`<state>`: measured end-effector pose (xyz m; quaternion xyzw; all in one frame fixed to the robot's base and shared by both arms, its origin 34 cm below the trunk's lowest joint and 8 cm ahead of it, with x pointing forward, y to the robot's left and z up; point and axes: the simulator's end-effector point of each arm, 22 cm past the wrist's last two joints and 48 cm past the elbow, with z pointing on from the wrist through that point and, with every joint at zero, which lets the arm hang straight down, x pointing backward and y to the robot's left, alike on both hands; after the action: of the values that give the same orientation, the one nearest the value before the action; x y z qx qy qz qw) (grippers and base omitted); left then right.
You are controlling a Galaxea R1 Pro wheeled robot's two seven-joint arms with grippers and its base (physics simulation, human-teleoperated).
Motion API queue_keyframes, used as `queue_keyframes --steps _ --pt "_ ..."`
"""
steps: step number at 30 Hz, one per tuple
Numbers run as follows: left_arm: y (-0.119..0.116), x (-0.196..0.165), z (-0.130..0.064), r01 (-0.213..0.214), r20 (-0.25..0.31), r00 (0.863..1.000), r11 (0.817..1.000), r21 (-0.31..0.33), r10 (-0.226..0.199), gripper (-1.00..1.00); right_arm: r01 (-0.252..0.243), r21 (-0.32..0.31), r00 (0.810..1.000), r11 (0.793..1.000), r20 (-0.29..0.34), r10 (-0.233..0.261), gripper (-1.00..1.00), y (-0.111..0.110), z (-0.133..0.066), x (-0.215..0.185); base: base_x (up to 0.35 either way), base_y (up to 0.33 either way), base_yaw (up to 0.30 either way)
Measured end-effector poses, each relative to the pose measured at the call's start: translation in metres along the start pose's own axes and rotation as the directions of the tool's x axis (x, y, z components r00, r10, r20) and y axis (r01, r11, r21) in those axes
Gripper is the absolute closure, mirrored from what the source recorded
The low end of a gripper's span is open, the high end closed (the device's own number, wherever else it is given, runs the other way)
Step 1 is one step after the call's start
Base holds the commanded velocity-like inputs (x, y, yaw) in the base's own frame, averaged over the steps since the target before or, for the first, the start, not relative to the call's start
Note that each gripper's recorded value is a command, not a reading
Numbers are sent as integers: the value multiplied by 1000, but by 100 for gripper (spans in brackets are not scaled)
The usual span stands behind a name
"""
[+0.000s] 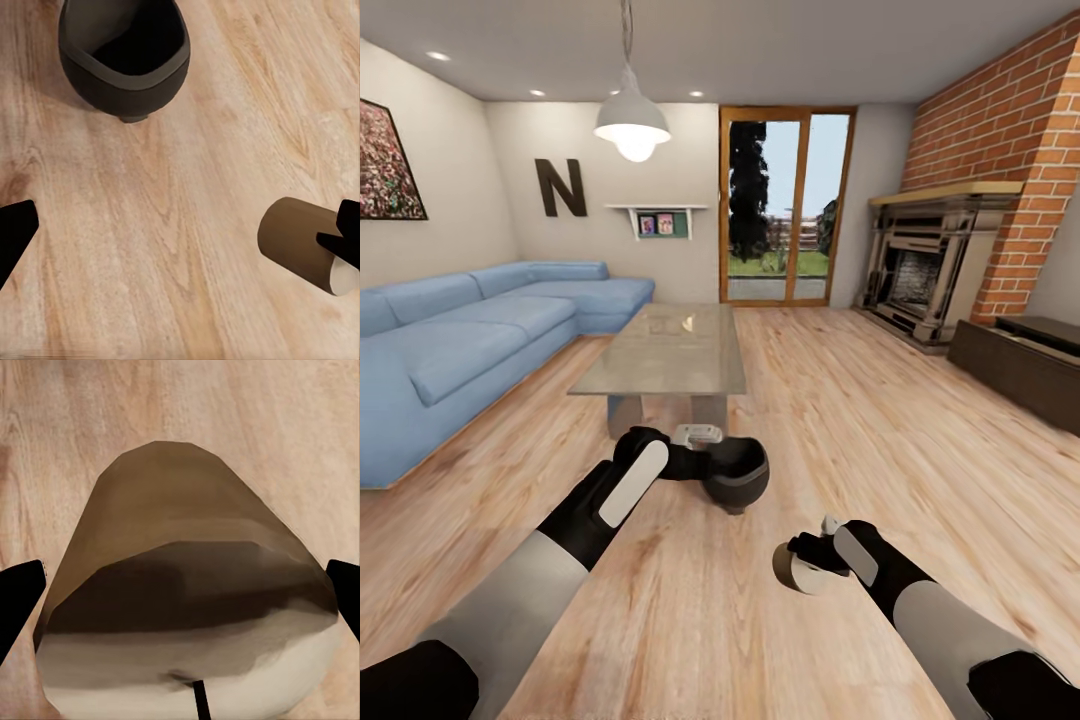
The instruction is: Place each of the two pumpkins and all three candles from the living room inside a cabinet in the living room (use any cabinet), then make sure every cabinet is closed, and position the cauldron so it is next to a table in the living room.
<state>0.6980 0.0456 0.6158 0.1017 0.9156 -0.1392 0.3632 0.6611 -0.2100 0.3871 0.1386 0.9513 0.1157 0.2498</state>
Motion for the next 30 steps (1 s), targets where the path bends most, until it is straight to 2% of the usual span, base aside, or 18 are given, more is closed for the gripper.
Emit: queue_keyframes --steps 6,23,30 --pt "0 0 0 0 0 1000 1000 0 0 -100 -2 -2 1000 1000 2 2 100 0 0 0 0 0 -10" --pt "-2 -4 -6 -4 12 1000 1000 -2 5 -100 1 -6 1000 1000 15 -1 100 3 -6 -5 0 0 -220" --pt "-2 -5 -8 -5 14 1000 1000 -2 5 -100 1 -7 1000 1000 18 -1 100 3 -7 -6 0 0 -68"
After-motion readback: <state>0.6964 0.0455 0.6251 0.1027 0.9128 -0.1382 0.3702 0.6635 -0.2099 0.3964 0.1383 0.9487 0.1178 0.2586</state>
